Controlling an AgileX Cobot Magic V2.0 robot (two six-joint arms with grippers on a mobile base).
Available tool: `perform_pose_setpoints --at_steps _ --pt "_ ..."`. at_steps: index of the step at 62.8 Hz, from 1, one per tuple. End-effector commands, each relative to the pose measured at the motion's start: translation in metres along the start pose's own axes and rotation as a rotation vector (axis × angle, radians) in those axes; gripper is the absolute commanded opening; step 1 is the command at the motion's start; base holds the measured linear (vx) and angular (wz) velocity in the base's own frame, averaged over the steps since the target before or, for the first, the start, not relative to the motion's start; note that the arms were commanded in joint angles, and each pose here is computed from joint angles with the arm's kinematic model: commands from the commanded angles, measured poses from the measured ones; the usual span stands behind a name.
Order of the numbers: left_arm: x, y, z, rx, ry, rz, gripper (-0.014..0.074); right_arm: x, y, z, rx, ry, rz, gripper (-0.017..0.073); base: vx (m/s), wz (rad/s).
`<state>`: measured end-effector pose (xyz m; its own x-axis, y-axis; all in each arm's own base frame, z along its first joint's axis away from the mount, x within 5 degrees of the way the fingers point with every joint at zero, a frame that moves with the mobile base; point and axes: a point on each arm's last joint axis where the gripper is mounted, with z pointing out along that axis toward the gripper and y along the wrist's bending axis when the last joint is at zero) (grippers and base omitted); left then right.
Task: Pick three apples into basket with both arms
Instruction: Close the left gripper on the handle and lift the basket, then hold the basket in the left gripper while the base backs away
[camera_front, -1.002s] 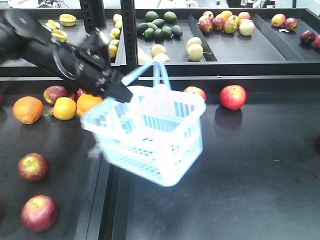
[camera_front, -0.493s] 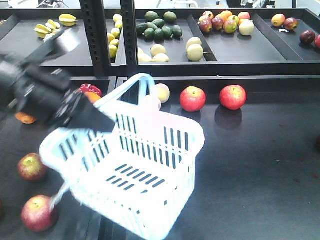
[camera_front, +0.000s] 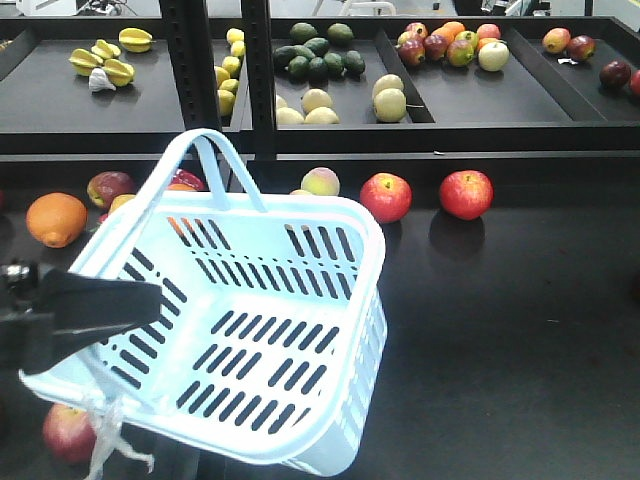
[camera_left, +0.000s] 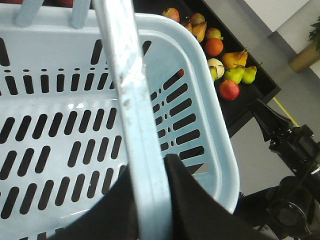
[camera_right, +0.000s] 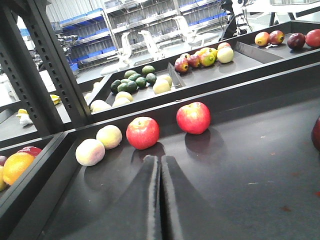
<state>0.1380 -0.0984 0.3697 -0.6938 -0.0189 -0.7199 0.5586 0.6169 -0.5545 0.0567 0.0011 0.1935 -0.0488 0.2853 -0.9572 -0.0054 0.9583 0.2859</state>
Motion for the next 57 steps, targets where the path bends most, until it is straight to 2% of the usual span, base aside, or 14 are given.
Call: perform_pose_setpoints --at_steps 1,14,41,57 --pt "-0.005 -0.015 -0.016 0.049 -0.133 -0.007 -0.0008 -0.002 0.000 0.000 -0.011 -0.067 -0.011 -0.0004 0.00 0.00" --pt "0.000 -0.022 -0.026 0.047 -0.166 0.029 -0.0008 -0.002 0.000 0.000 -0.011 -0.067 -0.011 -0.0004 0.00 0.00" --pt "0.010 -0.025 -0.025 0.092 -0.055 0.038 -0.0008 -0.002 0.000 0.000 -0.011 -0.067 -0.011 -0.0004 0.00 0.00" --pt "0.010 -0.025 -0.025 0.090 -0.057 0.039 -0.0008 -0.002 0.000 0.000 -0.011 -0.067 -0.011 -0.0004 0.00 0.00"
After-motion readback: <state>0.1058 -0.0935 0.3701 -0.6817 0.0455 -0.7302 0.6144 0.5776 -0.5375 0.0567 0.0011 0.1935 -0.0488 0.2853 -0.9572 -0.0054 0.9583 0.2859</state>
